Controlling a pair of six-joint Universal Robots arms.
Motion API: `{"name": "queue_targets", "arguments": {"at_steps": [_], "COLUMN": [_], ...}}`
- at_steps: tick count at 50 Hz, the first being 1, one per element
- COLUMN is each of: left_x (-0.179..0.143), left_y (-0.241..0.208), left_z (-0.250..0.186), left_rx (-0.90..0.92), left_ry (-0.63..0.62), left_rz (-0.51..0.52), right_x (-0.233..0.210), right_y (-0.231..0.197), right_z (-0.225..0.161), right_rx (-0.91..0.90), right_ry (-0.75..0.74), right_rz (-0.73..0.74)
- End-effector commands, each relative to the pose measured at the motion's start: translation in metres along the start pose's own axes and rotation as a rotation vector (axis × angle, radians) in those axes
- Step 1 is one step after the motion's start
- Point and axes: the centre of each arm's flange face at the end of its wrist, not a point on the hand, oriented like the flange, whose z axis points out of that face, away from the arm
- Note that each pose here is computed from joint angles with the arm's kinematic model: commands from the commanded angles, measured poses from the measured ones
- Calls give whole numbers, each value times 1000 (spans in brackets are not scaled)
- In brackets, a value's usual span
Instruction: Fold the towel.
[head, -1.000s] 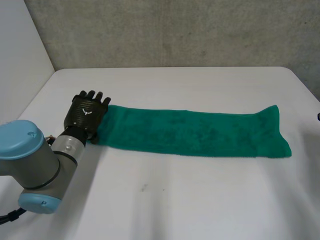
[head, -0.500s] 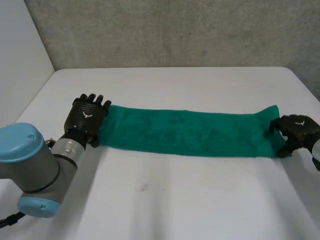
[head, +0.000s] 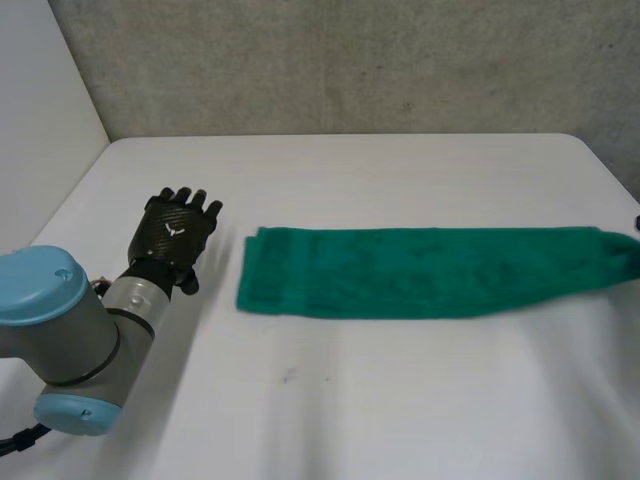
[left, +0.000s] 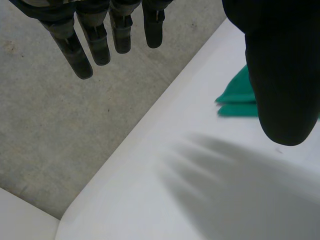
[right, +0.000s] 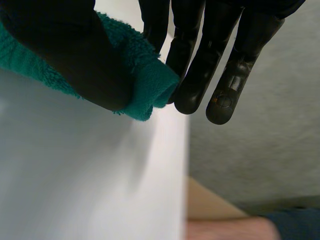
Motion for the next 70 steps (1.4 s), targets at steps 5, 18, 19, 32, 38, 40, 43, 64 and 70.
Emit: {"name": "queue_targets", "arguments": {"at_steps": [5, 18, 19, 32, 38, 40, 43, 64, 70], "left_x": [-2, -5, -5, -3, 0, 3, 3, 74, 70], "left_y": [-2, -5, -5, -8, -22, -35, -49, -37, -20], "left_z": [-2, -3, -3, -2, 2, 6, 14, 55, 45], "left_rx": [4, 10, 10, 23, 76, 117, 168, 4, -114], "left_ry": [-6, -14, -14, -9, -3, 2, 4, 207, 134], "left_rz": [2, 1, 1, 1, -11, -38, -107, -354, -339], "right_x": [-51, -238, -247, -334, -290, -267, -232, -160, -153], "right_y": [-106, -196, -195, -142, -175, -183, -174, -55, -67], "right_z": [-25, -167, -174, -214, -203, -191, -170, -100, -92], "right_rx": [315, 853, 870, 861, 790, 738, 591, 75, 130], "right_ry": [-46, -551, -581, -838, -709, -666, -648, -545, -508], "right_rz": [-248, -317, -324, -390, -253, -171, -14, 241, 231]}}
